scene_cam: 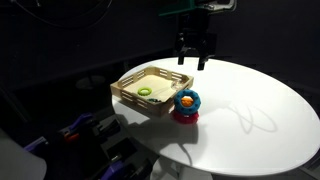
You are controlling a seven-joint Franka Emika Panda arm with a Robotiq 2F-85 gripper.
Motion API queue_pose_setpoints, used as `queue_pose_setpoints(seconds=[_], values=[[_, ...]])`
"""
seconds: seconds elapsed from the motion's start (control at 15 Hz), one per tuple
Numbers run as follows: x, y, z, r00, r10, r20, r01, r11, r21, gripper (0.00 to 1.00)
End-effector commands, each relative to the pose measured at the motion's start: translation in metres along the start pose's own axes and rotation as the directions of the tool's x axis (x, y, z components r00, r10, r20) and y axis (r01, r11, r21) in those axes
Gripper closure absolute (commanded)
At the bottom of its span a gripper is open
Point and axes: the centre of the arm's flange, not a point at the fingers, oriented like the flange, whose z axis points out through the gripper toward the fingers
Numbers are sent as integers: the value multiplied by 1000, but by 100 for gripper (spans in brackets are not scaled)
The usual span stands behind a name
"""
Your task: Pick up the blue ring from the tray and place it on the orange ring on the table
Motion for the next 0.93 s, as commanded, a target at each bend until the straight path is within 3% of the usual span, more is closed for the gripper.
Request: queue_pose_setpoints(seconds=[0.0,0.2,0.87], values=[[-23,2,-32,994,-106,-6,106,992,74,0],[-39,-1,-58,990,-141,-33,143,985,98,0],[-104,13,-144,984,-96,-148,112,989,101,0]])
